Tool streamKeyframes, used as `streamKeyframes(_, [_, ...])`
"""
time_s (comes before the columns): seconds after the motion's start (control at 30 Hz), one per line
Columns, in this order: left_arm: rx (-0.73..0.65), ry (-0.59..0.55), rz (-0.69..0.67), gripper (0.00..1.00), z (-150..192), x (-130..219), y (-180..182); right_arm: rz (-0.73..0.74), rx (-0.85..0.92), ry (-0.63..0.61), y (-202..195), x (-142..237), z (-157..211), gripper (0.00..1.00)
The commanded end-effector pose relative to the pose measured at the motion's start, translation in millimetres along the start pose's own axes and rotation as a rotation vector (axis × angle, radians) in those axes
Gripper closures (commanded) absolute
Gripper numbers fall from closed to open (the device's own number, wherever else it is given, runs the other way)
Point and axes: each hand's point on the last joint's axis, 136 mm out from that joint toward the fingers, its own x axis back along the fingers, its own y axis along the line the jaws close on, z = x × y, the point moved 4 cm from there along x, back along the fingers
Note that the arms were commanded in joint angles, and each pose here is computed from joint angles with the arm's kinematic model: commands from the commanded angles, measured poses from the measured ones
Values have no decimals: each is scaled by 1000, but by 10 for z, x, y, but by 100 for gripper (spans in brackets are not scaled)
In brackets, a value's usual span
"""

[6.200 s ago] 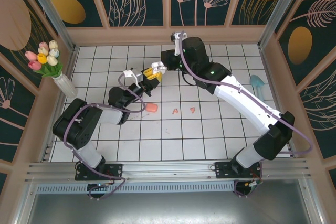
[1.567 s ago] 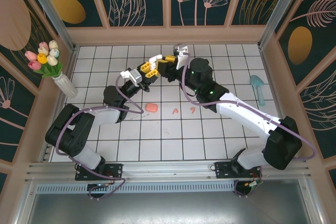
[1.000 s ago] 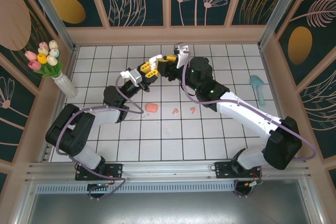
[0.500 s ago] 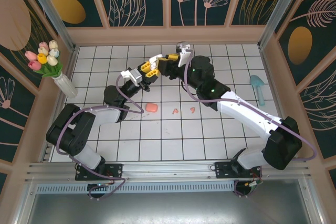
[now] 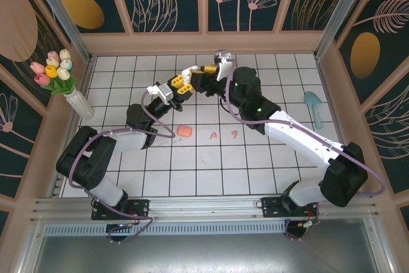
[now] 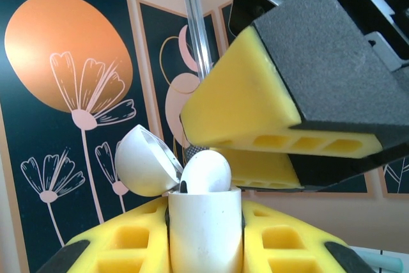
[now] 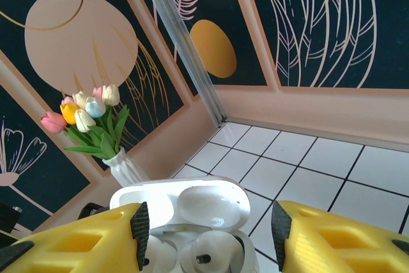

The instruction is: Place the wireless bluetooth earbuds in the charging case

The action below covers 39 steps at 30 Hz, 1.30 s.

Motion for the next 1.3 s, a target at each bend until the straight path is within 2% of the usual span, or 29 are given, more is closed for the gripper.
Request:
streamKeyframes(0.0, [-28, -89, 8, 100, -196, -40, -5, -43, -8, -82, 111, 53, -290, 44])
streamKeyframes(0.43, [-21, -82, 11, 100, -171, -35, -9, -69, -48, -133, 145, 150, -505, 43])
streamKeyframes(0.6, [-14, -74, 23, 100, -143, -31, -27, 2, -104, -119, -14, 168, -718, 43])
streamKeyframes(0.8, [4, -56, 51, 100, -92, -33, -59, 139, -155, 85, -390, -127, -707, 47])
streamKeyframes(0.97, [27, -35, 81, 100, -27, -45, -91, 181, -146, 233, -521, -450, -639, 52])
streamKeyframes(1.27, [44, -12, 88, 100, 52, -52, -90, 205, -154, 368, -669, -767, -493, 57])
